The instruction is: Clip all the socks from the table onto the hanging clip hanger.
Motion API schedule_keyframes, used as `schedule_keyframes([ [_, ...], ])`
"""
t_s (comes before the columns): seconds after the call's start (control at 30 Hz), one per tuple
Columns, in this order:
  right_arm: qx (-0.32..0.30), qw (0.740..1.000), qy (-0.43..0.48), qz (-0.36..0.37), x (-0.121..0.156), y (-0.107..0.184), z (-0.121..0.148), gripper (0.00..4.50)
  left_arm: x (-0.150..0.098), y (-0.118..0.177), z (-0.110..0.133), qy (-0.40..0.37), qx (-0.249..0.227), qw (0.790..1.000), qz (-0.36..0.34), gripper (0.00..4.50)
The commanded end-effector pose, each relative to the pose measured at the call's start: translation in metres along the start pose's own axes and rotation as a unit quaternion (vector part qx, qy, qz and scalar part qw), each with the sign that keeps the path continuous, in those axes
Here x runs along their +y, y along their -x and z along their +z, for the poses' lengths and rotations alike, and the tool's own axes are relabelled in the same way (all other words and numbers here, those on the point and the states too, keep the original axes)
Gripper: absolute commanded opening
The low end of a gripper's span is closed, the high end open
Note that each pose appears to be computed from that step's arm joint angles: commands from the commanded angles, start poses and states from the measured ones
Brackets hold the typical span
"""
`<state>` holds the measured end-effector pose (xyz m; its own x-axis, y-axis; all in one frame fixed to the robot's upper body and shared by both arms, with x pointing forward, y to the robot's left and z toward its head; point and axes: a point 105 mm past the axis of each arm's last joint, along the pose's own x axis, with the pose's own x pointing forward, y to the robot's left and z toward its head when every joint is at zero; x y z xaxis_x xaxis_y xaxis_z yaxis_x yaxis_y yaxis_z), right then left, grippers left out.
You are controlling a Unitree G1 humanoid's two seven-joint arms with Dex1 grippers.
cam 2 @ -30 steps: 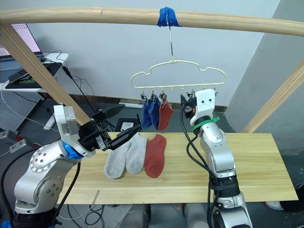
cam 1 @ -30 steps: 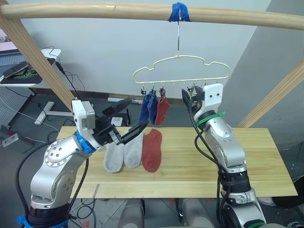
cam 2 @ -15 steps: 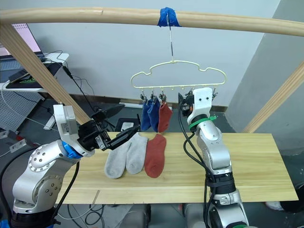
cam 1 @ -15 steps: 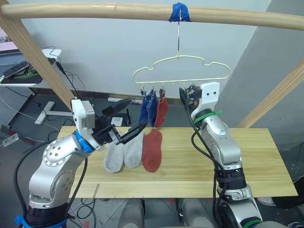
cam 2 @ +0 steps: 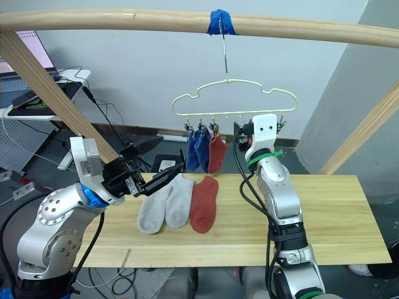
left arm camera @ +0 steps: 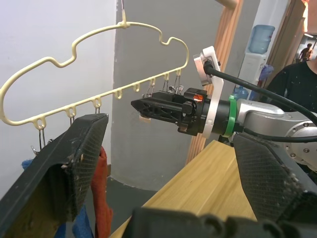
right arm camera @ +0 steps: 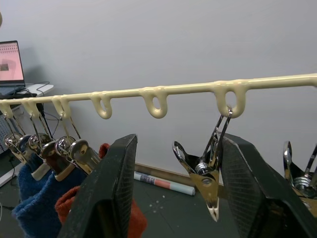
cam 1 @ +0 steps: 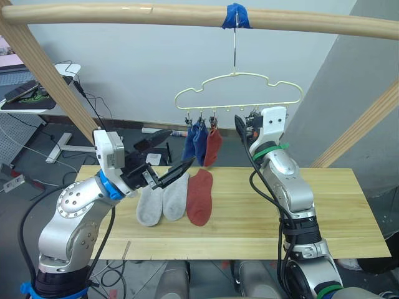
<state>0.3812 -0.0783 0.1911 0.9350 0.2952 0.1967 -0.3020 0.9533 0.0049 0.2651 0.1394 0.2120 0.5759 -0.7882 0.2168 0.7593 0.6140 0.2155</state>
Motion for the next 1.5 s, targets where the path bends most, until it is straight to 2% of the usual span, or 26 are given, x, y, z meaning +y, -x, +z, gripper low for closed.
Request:
schedule_keyframes([
  [0.03,-0.037,0.999,-0.003,-0.001,0.000,-0.001,0.018,2.54,-0.005,-0.001,0.009,-0.013,-0.014,1.000,-0.005,4.50],
  [0.1,-0.036,0.999,-0.005,-0.002,-0.001,-0.002,0.017,2.54,-0.005,-0.001,0.009,-0.013,-0.014,1.000,-0.004,4.50],
  [0.2,-0.036,0.999,-0.009,-0.005,-0.002,-0.002,0.017,1.96,-0.005,-0.001,0.008,-0.013,-0.014,1.000,-0.004,4.50],
  [0.37,-0.036,0.999,-0.014,-0.008,-0.003,-0.002,0.017,0.38,-0.003,-0.002,0.007,-0.012,-0.012,1.000,-0.002,4.50],
  [0.43,-0.036,0.999,-0.014,-0.009,-0.004,-0.002,0.017,0.04,-0.003,-0.002,0.008,-0.012,-0.013,1.000,-0.002,4.50],
  [0.67,-0.035,0.999,-0.016,-0.012,-0.006,-0.001,0.017,0.01,-0.004,-0.002,0.006,-0.010,-0.011,1.000,-0.003,4.50],
  [0.8,-0.025,0.999,-0.019,0.025,-0.004,0.002,0.018,0.01,-0.006,0.001,-0.016,-0.011,0.046,0.999,-0.006,4.50],
  [0.83,-0.012,0.998,-0.020,0.053,-0.001,0.005,0.016,0.01,-0.008,0.002,-0.029,-0.012,0.079,0.997,-0.010,4.50],
  [0.9,0.015,0.995,-0.016,0.094,0.000,0.010,0.014,0.01,-0.013,0.012,-0.071,-0.016,0.184,0.983,-0.020,4.50],
  [0.97,0.034,0.992,-0.009,0.119,0.001,0.015,0.012,0.01,-0.015,0.019,-0.099,-0.007,0.227,0.974,-0.015,4.50],
  [1.13,0.056,0.986,-0.006,0.155,0.007,0.019,0.011,0.01,-0.022,0.007,-0.143,-0.025,0.261,0.965,-0.029,4.50],
  [1.37,0.067,0.985,-0.010,0.158,0.015,0.023,0.013,0.01,0.001,-0.027,-0.191,-0.058,0.290,0.955,-0.032,4.50],
  [1.5,0.070,0.987,-0.009,0.146,0.012,0.023,0.015,0.01,0.008,-0.032,-0.213,-0.054,0.317,0.947,-0.027,4.50],
])
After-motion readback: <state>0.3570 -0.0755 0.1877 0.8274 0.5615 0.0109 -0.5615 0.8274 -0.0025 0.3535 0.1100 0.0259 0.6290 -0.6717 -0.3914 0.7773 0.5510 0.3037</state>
